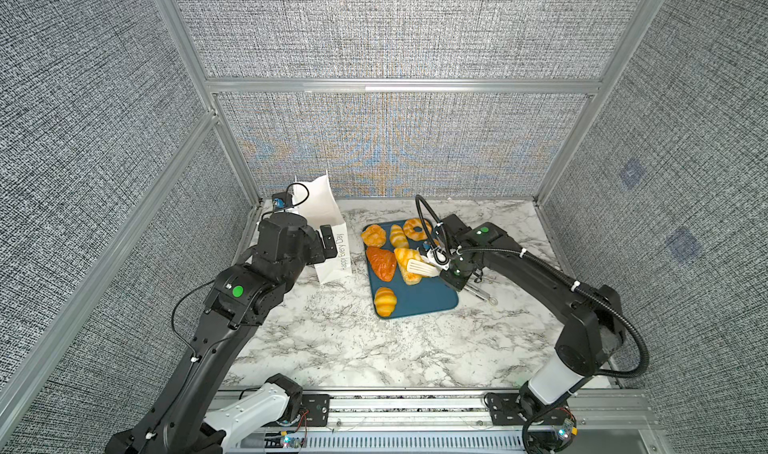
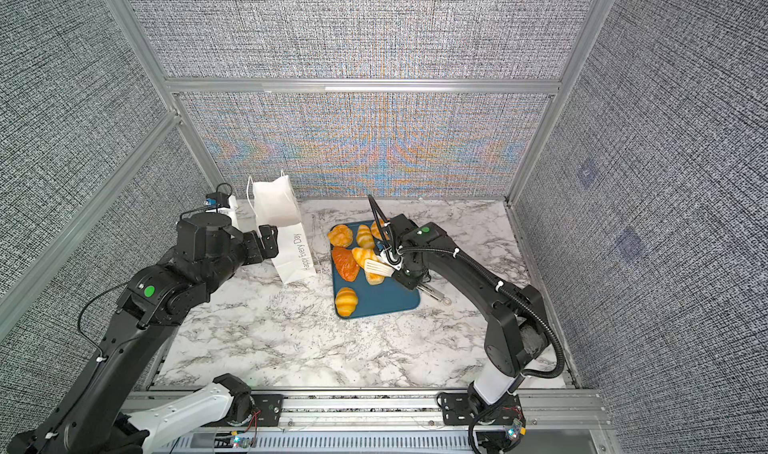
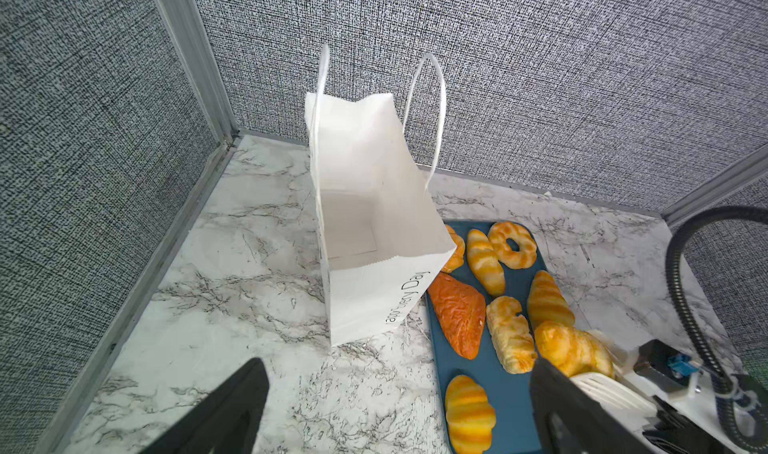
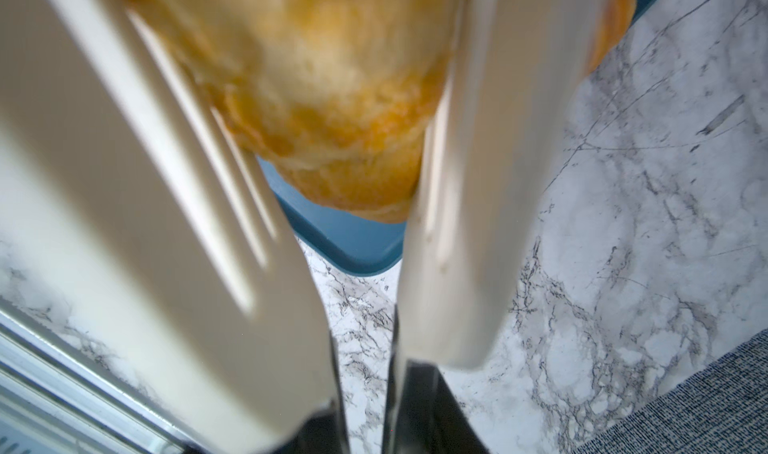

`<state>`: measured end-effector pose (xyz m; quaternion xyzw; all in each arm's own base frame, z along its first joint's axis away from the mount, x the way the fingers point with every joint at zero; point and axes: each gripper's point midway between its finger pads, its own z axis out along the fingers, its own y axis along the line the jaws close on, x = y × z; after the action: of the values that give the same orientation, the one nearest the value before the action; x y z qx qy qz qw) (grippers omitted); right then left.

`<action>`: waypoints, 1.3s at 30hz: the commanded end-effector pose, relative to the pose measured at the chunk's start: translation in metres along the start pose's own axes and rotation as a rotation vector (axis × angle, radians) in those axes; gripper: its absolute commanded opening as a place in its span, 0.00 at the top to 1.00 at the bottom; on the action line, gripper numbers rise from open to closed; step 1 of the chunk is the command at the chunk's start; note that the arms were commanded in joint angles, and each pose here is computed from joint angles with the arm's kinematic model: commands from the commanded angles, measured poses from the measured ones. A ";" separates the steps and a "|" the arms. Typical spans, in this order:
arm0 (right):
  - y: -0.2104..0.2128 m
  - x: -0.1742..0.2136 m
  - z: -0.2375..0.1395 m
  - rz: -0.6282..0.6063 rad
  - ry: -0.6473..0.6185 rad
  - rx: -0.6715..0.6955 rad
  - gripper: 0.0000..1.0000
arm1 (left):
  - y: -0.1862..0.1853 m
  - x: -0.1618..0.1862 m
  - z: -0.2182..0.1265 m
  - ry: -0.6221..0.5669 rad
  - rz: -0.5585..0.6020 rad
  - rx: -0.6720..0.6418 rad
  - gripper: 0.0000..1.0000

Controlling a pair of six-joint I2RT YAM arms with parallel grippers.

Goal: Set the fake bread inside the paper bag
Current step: 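Lift the croissant in the tongs and carry it toward the paper bag, then hold the croissant over the bag opening and lower it inside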

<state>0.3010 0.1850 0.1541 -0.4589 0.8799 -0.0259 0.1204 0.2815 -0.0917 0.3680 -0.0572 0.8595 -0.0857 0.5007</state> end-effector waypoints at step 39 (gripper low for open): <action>0.069 -0.232 -0.157 0.090 -0.756 -0.457 0.68 | 0.073 0.028 0.054 0.092 -0.125 -0.046 0.01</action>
<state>0.3342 0.3875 0.3222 -0.4260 0.7909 0.3029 0.3181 0.3120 -0.0298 0.2980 -0.1190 0.8841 -0.0945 0.4419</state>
